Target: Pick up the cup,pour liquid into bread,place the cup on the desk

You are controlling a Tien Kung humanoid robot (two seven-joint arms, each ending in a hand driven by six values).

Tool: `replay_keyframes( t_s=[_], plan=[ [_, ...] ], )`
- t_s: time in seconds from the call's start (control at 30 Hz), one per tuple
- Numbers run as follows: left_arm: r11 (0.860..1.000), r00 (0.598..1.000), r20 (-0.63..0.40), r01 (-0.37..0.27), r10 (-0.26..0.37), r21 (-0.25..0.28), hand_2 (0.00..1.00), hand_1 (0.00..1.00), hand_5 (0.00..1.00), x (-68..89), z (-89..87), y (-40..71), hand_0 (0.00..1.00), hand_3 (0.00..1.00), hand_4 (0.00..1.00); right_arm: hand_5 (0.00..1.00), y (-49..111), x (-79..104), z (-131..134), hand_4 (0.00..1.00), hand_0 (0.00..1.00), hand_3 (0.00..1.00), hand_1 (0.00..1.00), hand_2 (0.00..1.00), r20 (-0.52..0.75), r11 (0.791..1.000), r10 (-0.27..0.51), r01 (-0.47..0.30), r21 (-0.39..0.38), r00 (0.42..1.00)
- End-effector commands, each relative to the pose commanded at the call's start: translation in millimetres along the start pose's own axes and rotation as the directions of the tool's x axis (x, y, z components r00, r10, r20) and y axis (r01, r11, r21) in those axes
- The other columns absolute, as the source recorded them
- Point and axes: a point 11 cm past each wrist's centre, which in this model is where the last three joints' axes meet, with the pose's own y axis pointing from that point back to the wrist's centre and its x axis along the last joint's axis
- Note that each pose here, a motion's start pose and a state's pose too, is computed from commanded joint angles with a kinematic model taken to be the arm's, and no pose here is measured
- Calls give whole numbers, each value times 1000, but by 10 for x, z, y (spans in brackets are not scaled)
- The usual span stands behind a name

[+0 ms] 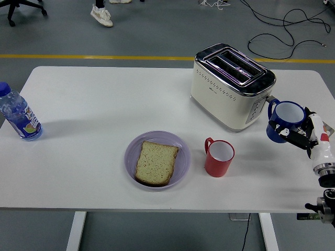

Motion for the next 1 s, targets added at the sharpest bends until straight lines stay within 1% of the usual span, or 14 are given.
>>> replay_keyframes(
  t_s=[0.13, 0.2, 0.5, 0.67, 1.0],
  plan=[
    [1000, 1000, 1, 1, -1, 2, 718, 696, 949, -5, -9, -1, 655, 611, 348, 2, 66, -41, 72, 613, 374, 548, 355, 508, -9, 1000, 9, -9, 24, 1000],
    [1000, 1000, 1, 1, -1, 1, 718, 696, 949, -5, -7, -1, 655, 611, 348, 2, 84, -56, 108, 613, 374, 548, 355, 508, -12, 1000, 7, -7, 23, 1000],
    [1000, 1000, -1, 2, -2, -1, 718, 696, 949, -3, -1, 0, 655, 611, 348, 2, 173, -82, 321, 611, 377, 549, 360, 511, -47, 1000, 0, -1, -27, 999],
    [1000, 1000, 2, 1, -1, 0, 718, 696, 950, -4, -3, -1, 655, 611, 348, 2, 233, -101, 428, 605, 378, 550, 371, 516, -41, 999, 4, -6, -53, 999],
    [1000, 1000, 15, 4, -4, 3, 718, 695, 947, -25, -9, -1, 655, 611, 346, 2, 310, -96, 578, 599, 394, 554, 385, 536, -16, 995, 42, -43, -89, 999]
  ],
)
